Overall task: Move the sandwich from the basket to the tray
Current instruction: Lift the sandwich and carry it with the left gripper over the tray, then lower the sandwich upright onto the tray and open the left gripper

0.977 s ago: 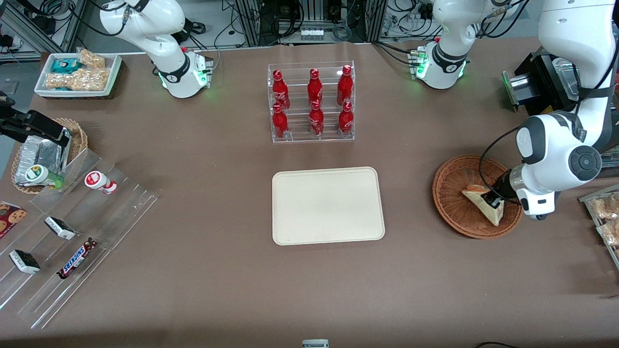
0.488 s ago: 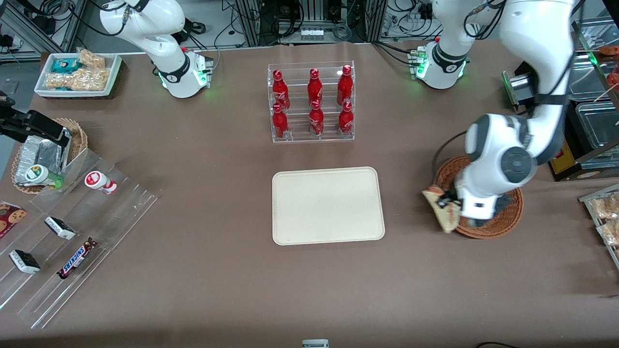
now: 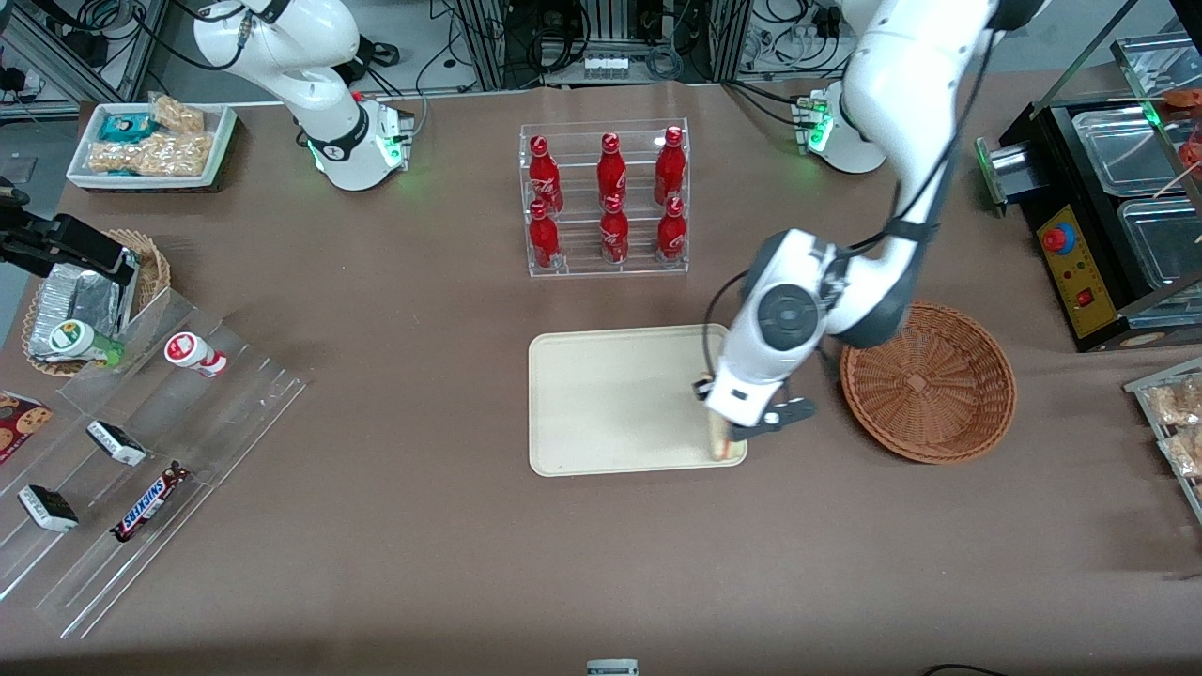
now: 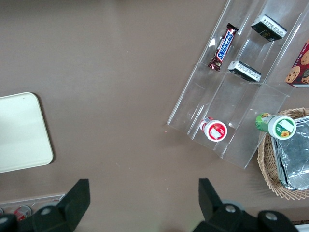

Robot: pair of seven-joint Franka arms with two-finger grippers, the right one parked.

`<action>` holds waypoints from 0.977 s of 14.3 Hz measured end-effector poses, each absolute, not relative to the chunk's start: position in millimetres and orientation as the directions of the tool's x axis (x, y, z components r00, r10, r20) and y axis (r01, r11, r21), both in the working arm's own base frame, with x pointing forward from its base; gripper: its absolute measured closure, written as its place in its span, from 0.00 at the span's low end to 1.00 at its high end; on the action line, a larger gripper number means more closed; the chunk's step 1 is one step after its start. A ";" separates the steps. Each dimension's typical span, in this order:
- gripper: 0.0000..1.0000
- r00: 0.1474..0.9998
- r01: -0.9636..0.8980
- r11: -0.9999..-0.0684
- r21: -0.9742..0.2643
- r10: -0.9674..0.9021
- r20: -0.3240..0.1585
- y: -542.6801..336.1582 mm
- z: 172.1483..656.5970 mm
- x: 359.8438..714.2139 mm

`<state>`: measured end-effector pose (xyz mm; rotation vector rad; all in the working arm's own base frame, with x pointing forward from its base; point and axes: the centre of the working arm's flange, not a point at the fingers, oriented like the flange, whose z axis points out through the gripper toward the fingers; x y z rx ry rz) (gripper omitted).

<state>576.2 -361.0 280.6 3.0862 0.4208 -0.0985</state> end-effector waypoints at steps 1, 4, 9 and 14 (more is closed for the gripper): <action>0.85 0.969 0.244 -0.969 0.033 0.242 -0.051 -380.7 273.2 571.0; 0.85 0.977 0.211 -0.974 0.086 0.212 -0.001 -419.5 255.7 557.2; 0.85 0.980 0.197 -0.976 0.092 0.199 0.003 -436.3 247.3 547.7; 0.85 0.977 0.211 -0.974 0.083 0.211 -0.008 -444.5 238.7 539.6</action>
